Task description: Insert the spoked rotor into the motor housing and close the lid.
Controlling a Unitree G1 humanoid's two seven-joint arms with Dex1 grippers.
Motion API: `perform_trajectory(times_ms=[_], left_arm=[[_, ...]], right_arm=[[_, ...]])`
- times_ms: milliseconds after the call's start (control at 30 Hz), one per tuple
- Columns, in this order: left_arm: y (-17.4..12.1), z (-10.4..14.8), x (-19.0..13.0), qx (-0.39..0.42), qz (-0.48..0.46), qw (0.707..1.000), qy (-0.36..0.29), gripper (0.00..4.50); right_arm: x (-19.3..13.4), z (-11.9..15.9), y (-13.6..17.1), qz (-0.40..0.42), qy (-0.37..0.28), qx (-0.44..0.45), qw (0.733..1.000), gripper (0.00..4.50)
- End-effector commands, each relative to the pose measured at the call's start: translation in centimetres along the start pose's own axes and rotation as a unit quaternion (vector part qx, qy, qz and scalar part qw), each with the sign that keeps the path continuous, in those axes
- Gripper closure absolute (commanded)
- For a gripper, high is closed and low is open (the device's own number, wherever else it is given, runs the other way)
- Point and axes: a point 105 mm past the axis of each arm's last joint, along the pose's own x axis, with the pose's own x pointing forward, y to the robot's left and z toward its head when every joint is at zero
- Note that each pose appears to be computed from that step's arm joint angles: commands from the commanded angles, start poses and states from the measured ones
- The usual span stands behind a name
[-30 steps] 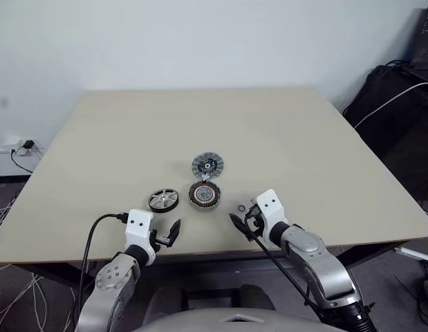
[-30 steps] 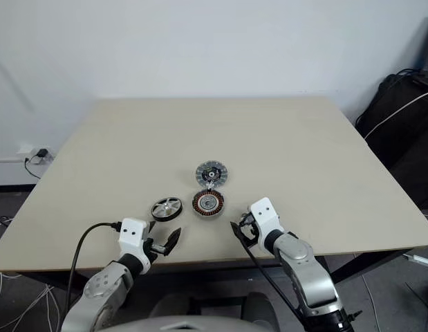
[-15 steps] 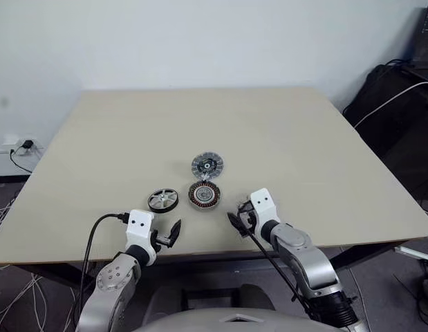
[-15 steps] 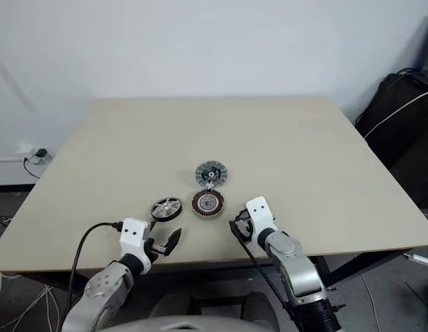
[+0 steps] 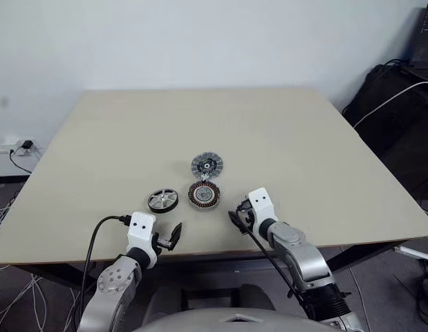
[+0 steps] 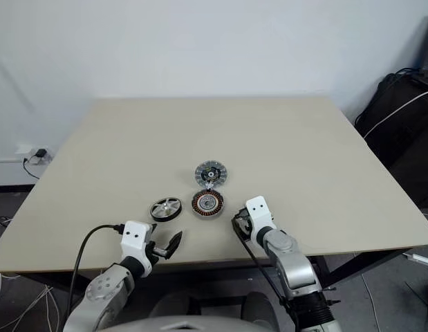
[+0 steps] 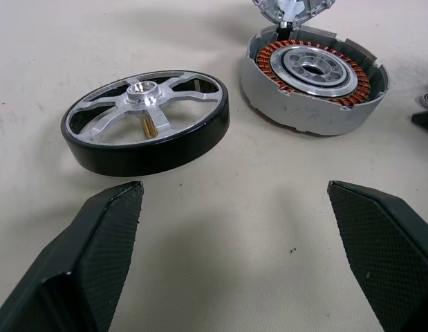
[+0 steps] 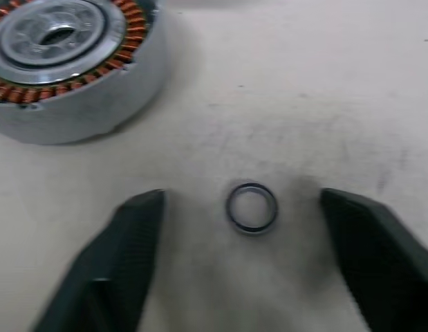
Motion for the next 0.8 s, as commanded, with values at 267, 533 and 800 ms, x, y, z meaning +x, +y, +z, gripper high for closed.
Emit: perform_trajectory(times_ms=[267,533,800], left_arm=[[-0.3,1.7,0.0,0.017,-0.006,0.999,-0.033,0.00],[-0.2,1.7,0.0,0.016,-0.003,0.999,-0.035,0.00],[-0.2,1.8,0.1,0.015,-0.003,0.999,-0.037,0.00]], right_arm=[[-0.4,-0.2,-0.3,-0.012,-0.005,-0.003,1.000,3.75],[-1.4,3.7,2.0,0.039,-0.063,-0.035,0.997,3.75],[-0.2,7.8,4.7,0.071,-0.106,-0.064,0.990,3.75]])
